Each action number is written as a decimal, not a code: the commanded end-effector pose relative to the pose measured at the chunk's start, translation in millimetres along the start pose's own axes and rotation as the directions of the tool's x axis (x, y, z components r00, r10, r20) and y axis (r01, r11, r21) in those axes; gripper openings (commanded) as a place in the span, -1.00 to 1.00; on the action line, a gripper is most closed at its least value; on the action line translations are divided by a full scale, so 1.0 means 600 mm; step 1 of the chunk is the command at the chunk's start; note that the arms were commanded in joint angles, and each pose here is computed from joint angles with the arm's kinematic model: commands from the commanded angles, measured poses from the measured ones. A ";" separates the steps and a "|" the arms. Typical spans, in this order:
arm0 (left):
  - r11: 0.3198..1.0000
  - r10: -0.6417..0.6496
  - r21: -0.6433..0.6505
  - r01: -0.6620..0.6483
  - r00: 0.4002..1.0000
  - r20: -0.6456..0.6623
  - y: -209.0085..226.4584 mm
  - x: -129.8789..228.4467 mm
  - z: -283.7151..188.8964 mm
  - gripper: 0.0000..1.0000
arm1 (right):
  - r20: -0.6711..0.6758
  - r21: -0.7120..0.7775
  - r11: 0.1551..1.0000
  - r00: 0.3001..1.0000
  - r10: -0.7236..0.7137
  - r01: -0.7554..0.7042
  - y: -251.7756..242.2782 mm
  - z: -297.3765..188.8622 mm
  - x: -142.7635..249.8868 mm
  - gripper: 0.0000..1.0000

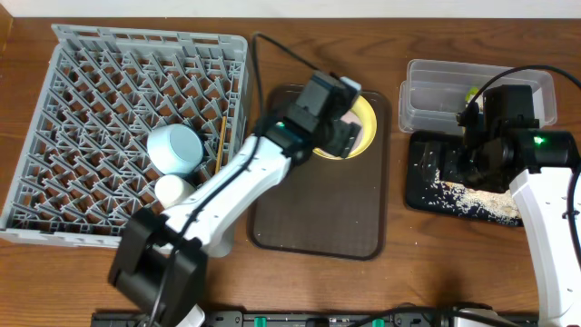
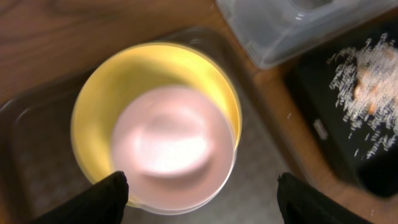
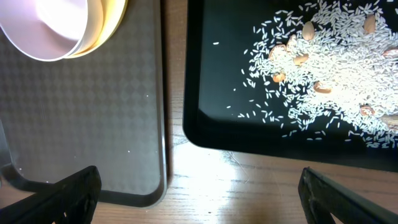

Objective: Sort waste into correct bins and load items into the dishwasher
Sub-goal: 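Reach the left gripper to the yellow plate and grasp the pink plate, then carry the pink plate left and stand it upright in the rack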

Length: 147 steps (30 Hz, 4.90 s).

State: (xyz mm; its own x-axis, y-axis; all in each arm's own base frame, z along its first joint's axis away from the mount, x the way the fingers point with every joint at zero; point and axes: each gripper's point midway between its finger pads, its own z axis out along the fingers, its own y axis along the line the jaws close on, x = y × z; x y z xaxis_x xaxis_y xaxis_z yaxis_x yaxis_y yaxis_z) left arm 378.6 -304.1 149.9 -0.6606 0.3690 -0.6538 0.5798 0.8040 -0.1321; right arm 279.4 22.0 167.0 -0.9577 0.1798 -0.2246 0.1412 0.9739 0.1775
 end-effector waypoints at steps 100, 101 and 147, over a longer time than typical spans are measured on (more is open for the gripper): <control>0.737 -0.555 0.563 0.374 0.810 0.188 0.371 -0.028 -0.246 -0.85 | 0.014 0.191 0.980 0.998 0.062 -0.064 -0.057 -0.015 0.007 0.98; 0.718 -0.572 0.582 0.382 0.800 0.182 0.379 -0.028 -0.244 -0.85 | 0.014 0.191 0.980 0.998 0.063 -0.064 -0.057 -0.015 0.008 0.99; 0.455 -0.885 0.537 0.710 0.428 0.184 0.644 0.136 -0.275 0.69 | -0.007 0.194 0.979 0.998 0.066 -0.063 -0.058 -0.016 0.016 0.99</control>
State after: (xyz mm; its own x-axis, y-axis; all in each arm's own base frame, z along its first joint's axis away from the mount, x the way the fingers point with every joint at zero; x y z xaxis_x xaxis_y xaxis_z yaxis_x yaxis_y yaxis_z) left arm 474.8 101.4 143.1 -0.7407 -0.6253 -0.2457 0.0190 0.3461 -0.9380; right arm 262.3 -8.5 161.7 -0.9565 0.2251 -0.1855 0.2285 0.9735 0.0032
